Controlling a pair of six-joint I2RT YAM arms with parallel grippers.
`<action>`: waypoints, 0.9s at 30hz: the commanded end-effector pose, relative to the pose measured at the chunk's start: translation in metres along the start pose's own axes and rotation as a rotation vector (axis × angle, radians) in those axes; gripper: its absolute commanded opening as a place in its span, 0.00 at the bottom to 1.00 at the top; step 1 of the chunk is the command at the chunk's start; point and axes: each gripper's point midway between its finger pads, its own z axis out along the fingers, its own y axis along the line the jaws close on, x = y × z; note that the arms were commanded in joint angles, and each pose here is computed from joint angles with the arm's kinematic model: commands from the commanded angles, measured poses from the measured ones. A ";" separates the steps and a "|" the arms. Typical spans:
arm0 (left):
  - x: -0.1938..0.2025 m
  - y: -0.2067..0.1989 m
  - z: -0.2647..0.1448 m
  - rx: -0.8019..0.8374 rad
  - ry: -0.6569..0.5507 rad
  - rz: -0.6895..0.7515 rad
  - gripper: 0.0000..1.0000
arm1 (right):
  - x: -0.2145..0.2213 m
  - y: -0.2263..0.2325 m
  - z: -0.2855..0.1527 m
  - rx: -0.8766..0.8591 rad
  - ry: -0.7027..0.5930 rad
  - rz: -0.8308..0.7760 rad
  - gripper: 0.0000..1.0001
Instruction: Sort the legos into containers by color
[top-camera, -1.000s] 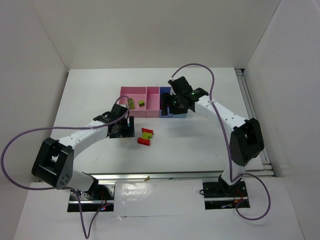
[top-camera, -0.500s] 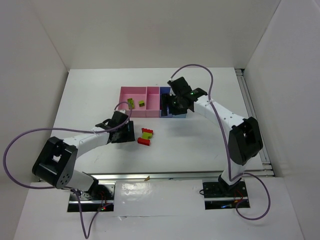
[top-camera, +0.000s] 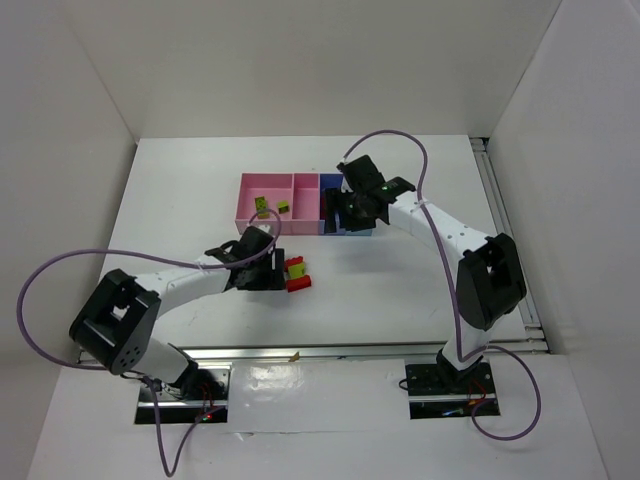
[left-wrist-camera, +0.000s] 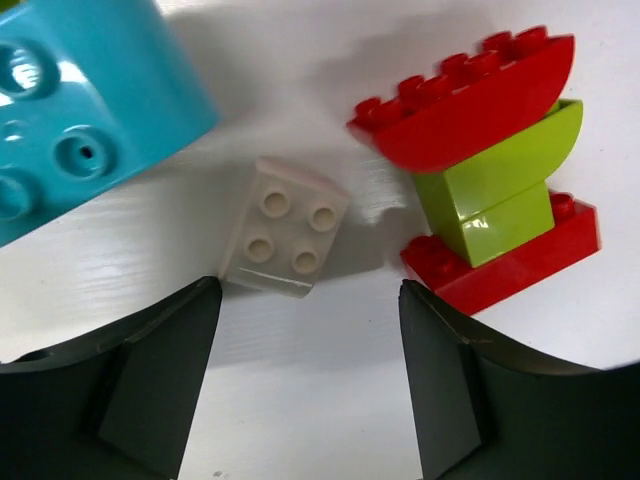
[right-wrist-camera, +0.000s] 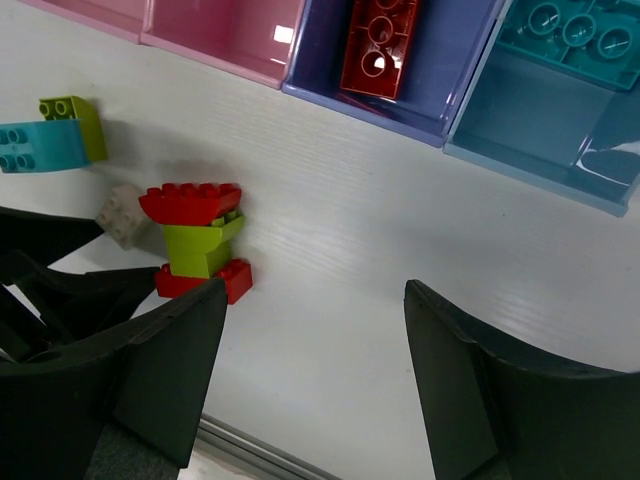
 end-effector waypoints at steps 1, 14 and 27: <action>-0.011 -0.007 0.001 -0.039 -0.016 0.013 0.83 | -0.004 -0.003 0.002 -0.002 -0.024 -0.001 0.79; -0.018 0.018 0.018 -0.250 0.012 0.125 0.77 | -0.004 -0.003 0.002 -0.002 -0.024 -0.001 0.79; -0.091 -0.039 -0.047 -0.127 -0.053 0.128 0.13 | -0.017 -0.013 -0.009 0.050 -0.082 0.014 0.79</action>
